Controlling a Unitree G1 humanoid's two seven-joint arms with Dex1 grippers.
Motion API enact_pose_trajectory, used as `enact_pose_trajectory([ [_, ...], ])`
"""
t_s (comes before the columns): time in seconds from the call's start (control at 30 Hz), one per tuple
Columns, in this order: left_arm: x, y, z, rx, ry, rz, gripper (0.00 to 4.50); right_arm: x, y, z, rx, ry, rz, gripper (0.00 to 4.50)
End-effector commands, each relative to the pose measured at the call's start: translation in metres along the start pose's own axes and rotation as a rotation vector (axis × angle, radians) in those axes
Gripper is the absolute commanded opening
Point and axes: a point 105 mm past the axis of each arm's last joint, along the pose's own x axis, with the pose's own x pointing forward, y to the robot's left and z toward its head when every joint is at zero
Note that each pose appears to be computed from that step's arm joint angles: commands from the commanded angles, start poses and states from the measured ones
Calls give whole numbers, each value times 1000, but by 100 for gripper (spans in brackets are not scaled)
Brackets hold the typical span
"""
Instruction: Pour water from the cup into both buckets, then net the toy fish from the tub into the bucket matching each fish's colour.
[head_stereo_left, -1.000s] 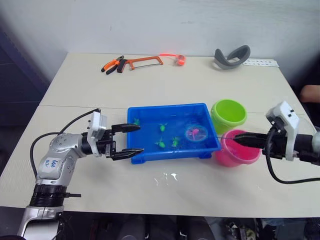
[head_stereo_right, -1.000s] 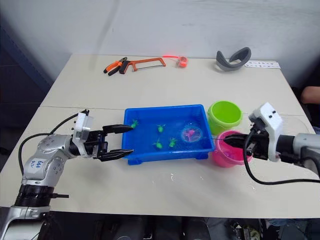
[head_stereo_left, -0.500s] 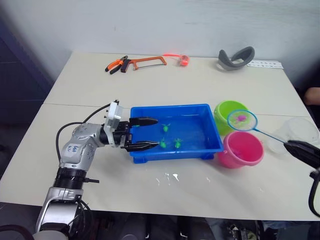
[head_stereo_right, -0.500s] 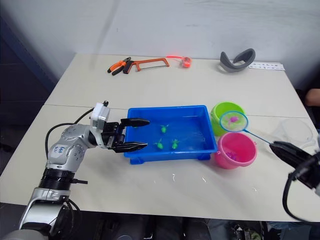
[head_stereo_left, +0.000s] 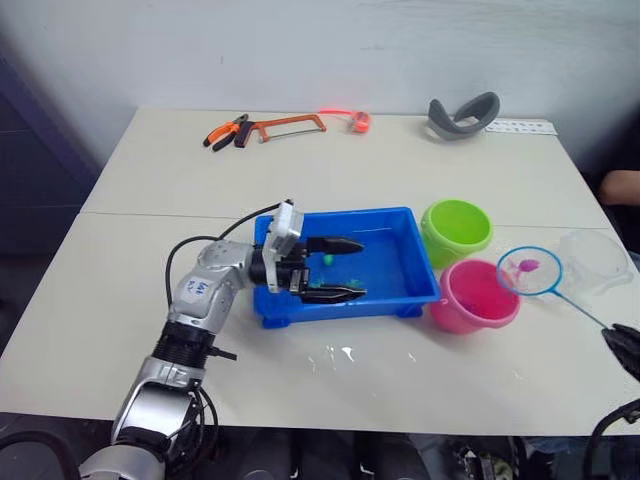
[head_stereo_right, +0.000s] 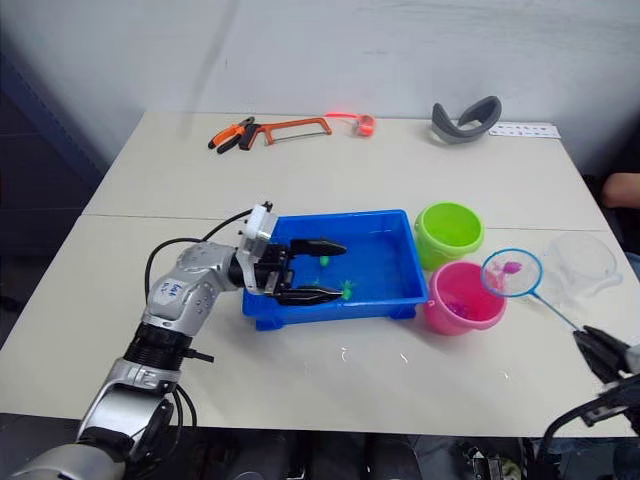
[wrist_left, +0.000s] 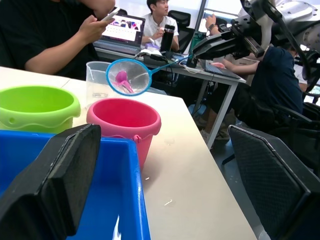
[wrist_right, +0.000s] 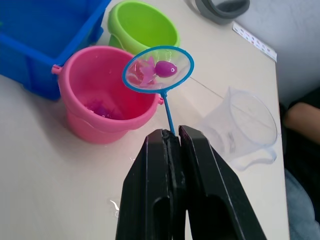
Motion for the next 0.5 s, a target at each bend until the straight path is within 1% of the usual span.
enact_pose_trajectory([
  [0.03, 6, -5, 6, 36, -1, -19, 442, -1, 6, -4, -167, 6, 14, 0],
  [0.13, 7, -5, 7, 40, 3, -21, 442, 0, 5, -9, -327, 2, -8, 0],
  [0.23, 7, -5, 8, 63, 14, -17, 442, 2, 1, -4, -465, -51, -53, 0],
  [0.3, 7, -4, 9, 69, 16, -17, 442, 4, -2, -6, -617, -46, -44, 0],
  [0.33, 7, -4, 9, 71, 16, -17, 442, 5, -3, -8, -663, -44, -40, 0],
  [0.43, 8, -4, 10, 82, 19, -15, 442, 8, -5, -8, -899, -68, -31, 0],
  [0.5, 7, -3, 11, 92, 21, -13, 442, 9, -6, -8, -979, -81, -31, 0],
])
